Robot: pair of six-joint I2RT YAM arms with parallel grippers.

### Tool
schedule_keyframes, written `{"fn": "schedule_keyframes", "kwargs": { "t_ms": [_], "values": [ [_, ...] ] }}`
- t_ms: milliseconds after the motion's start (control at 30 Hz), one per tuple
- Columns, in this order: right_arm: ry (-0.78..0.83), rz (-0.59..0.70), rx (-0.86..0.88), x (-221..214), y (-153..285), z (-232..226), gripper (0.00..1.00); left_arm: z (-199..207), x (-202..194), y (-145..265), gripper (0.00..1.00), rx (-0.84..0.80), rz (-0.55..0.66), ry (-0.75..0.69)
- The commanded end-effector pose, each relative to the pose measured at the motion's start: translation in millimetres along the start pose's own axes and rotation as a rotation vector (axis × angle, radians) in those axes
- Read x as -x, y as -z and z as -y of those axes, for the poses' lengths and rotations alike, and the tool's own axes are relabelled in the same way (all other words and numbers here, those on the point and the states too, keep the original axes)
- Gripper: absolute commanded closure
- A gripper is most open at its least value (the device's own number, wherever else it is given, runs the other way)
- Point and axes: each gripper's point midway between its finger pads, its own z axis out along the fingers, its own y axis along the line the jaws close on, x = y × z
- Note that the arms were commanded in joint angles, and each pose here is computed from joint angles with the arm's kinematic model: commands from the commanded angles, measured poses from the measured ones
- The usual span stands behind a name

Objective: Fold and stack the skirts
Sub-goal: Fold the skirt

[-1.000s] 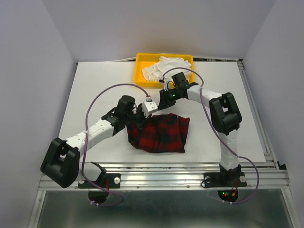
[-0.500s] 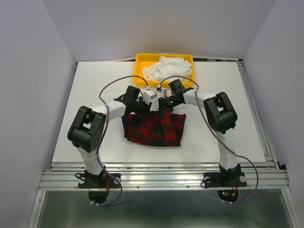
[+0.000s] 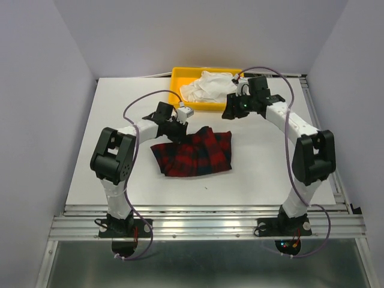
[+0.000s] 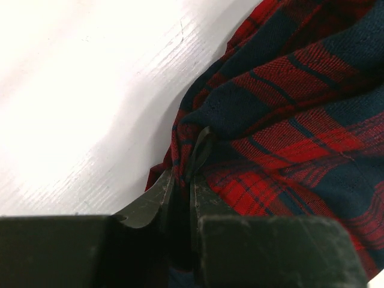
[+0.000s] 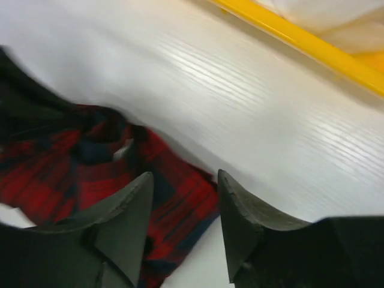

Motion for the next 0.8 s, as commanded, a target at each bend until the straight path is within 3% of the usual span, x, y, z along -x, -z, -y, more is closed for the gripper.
{"fn": "schedule_keyframes", "kwargs": {
  "t_ms": [0,100,300,400,633,733,767],
  "values": [
    [0.013,0.097,0.278,10,53,-86,0.53,-23,-21,-5,0.82,0.042,-0.081,0.044],
    [-0.039,0.035,0.515,-21,64,-134,0.56,-35,-26,-7,0.78,0.039,-0.096,0.081],
    [-0.15,-0.065,0.668,-67,35,-168,0.58,-44,-25,-7,0.72,0.037,-0.094,0.099],
    [-0.208,-0.065,0.644,-78,3,-159,0.59,-42,-25,-7,0.68,0.023,-0.09,0.098],
    [-0.318,-0.008,0.341,-96,-73,-95,0.53,-46,-23,1,0.48,0.048,-0.056,0.093],
    [-0.369,-0.066,0.29,-120,-82,-84,0.49,-50,4,28,0.42,0.103,0.051,0.057],
    [-0.381,-0.076,0.284,-129,-82,-82,0.47,-50,27,51,0.36,0.159,0.126,0.022]
  ]
}}
